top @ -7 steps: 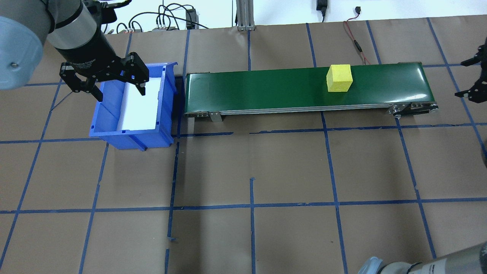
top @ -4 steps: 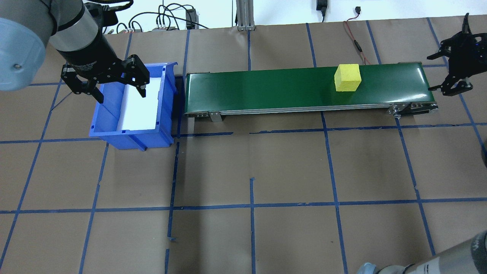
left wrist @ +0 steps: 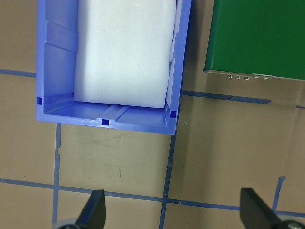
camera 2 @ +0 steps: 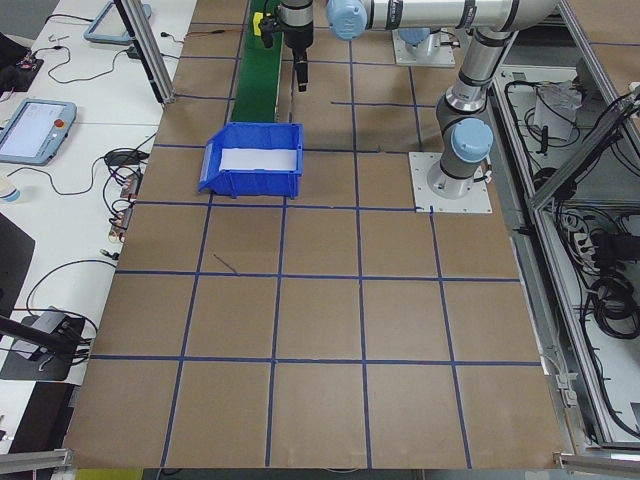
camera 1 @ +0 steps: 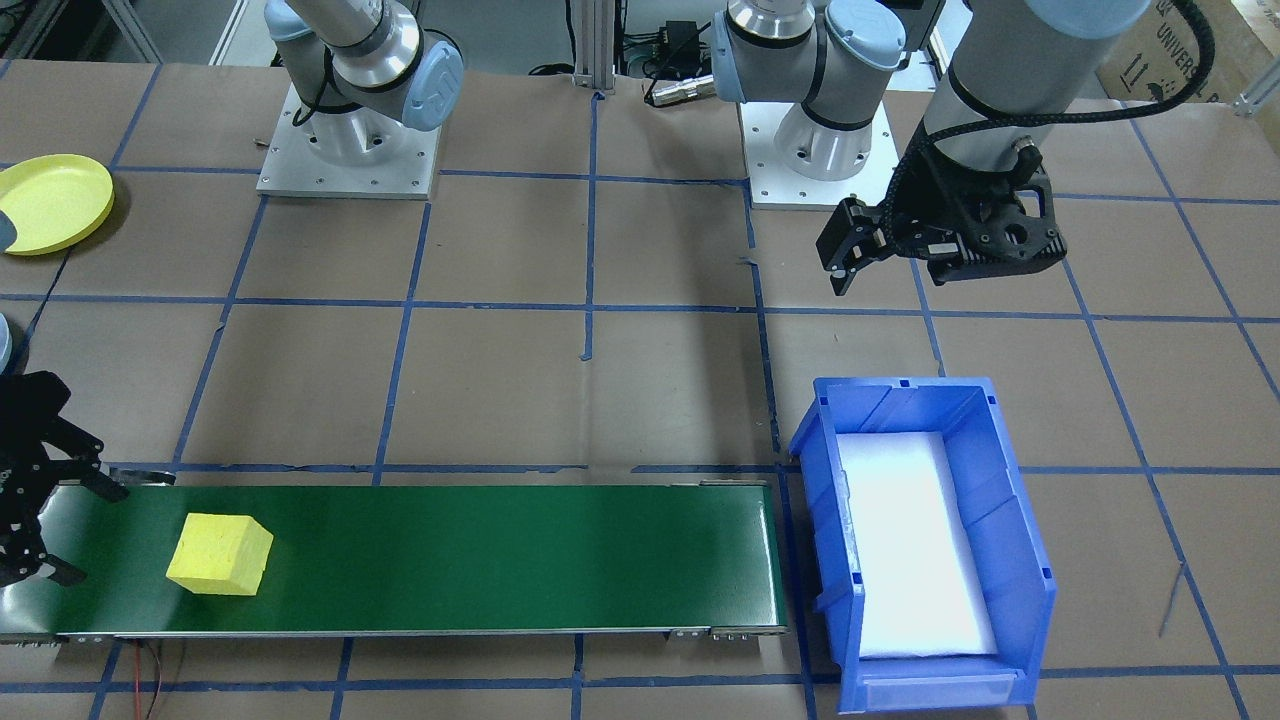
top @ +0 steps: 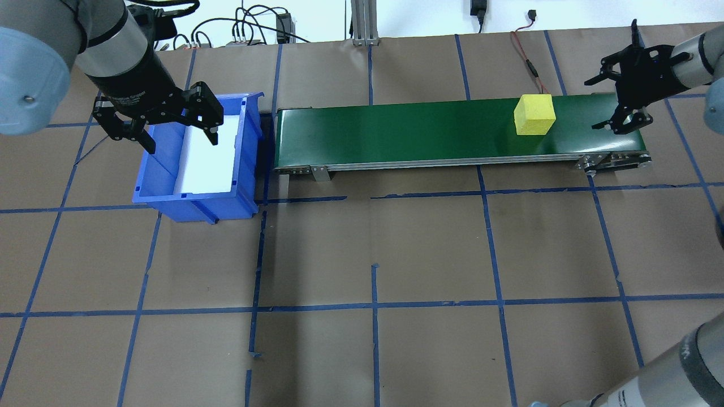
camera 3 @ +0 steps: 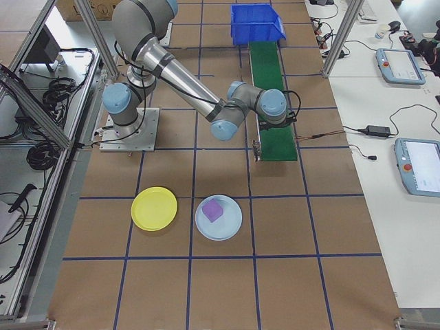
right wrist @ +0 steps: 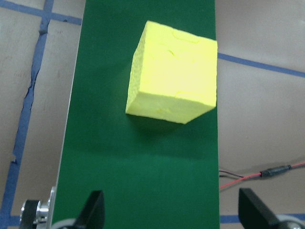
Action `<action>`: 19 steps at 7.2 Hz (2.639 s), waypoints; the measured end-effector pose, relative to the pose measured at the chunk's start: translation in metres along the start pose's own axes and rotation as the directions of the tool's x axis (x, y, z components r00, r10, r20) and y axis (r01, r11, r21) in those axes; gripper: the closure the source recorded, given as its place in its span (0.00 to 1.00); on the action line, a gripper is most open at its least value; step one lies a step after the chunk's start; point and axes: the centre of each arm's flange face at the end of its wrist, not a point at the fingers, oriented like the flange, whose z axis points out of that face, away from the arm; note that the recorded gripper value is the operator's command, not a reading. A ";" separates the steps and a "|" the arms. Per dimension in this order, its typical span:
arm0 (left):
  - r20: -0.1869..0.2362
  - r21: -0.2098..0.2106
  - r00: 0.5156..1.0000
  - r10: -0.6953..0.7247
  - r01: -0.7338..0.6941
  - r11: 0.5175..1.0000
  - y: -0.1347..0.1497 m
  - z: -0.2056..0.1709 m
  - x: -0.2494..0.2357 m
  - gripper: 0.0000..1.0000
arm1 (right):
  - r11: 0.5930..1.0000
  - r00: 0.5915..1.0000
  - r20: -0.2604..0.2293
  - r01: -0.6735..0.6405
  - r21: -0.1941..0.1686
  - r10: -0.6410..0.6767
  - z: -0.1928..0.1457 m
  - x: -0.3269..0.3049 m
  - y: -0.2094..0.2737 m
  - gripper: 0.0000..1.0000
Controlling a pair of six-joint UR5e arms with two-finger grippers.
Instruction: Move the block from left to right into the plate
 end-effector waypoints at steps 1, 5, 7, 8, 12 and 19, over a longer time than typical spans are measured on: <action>0.000 0.001 1.000 0.001 -0.001 1.000 0.000 -0.001 0.001 0.00 | 1.000 1.000 0.005 -0.001 0.019 0.000 0.007 0.001 -0.004 0.01; 0.002 0.006 1.000 0.003 -0.003 1.000 0.000 -0.002 0.002 0.00 | 0.999 1.000 0.020 0.005 0.037 -0.006 0.019 -0.001 -0.006 0.01; 0.002 0.007 1.000 0.004 -0.004 1.000 0.001 -0.003 0.003 0.00 | 0.999 0.999 0.027 0.039 0.038 -0.040 0.023 -0.002 -0.003 0.40; 0.003 0.006 1.000 0.005 -0.005 1.000 0.002 -0.003 0.004 0.00 | 0.998 0.998 0.031 0.048 0.031 -0.049 0.023 -0.002 -0.002 0.78; 0.002 0.007 1.000 0.007 -0.007 1.000 0.002 -0.003 0.004 0.00 | 0.997 0.996 0.069 0.062 -0.056 -0.058 0.008 -0.003 0.002 0.93; 0.002 0.016 1.000 0.007 -0.007 1.000 0.001 -0.004 0.002 0.00 | 0.915 0.919 -0.039 -0.393 -0.089 0.391 -0.177 -0.242 0.171 0.92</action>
